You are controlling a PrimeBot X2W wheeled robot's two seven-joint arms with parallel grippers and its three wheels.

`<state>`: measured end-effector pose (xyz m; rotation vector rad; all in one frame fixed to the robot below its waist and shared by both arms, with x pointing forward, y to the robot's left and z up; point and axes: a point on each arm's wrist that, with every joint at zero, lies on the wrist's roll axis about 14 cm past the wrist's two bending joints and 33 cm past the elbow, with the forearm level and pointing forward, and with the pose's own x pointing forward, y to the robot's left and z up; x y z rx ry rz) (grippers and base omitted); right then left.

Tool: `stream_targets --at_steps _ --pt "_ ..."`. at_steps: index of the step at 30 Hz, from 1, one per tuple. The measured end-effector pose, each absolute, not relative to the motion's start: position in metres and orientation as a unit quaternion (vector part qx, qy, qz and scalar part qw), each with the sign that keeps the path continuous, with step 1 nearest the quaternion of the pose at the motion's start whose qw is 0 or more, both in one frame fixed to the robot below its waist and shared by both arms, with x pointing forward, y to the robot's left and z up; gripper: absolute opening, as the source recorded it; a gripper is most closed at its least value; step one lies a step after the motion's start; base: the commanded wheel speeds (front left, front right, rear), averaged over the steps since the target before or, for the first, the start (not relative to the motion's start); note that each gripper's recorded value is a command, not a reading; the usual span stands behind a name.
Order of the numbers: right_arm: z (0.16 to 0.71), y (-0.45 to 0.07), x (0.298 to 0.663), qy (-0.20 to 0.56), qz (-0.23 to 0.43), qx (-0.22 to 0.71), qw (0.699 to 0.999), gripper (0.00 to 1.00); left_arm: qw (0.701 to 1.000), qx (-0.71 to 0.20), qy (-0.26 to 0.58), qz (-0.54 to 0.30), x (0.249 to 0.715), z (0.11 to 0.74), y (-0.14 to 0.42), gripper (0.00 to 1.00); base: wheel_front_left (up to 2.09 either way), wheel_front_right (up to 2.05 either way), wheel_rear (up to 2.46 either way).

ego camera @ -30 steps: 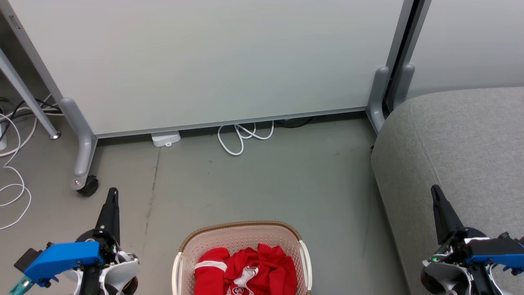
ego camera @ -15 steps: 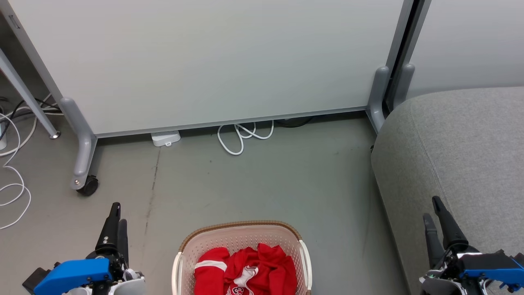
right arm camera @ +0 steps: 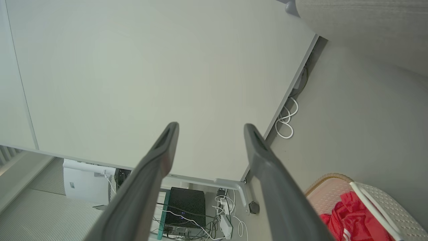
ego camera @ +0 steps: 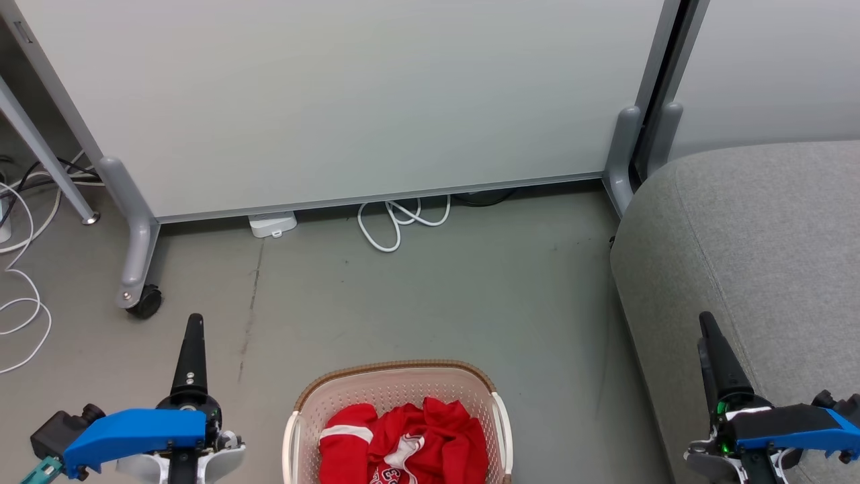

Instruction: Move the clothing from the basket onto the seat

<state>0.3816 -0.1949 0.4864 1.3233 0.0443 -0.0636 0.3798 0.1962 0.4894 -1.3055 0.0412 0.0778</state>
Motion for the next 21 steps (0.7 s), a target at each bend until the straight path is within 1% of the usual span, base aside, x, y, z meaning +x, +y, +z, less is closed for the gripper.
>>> stream_targets --at_steps 6,13,21 --pt "0.492 -0.189 0.384 0.019 -0.018 0.558 0.829 1.00 0.835 -0.549 0.018 0.023 0.382 0.495 0.189 1.00 0.00 0.00 0.00" --pt "0.496 -0.184 0.385 0.016 -0.007 0.497 0.868 1.00 0.879 -0.475 0.021 0.015 0.384 0.497 0.182 1.00 0.00 0.00 0.00" --pt "0.499 -0.177 0.386 0.014 0.006 0.425 0.905 1.00 0.918 -0.395 0.026 0.005 0.385 0.498 0.175 1.00 0.00 0.00 0.00"
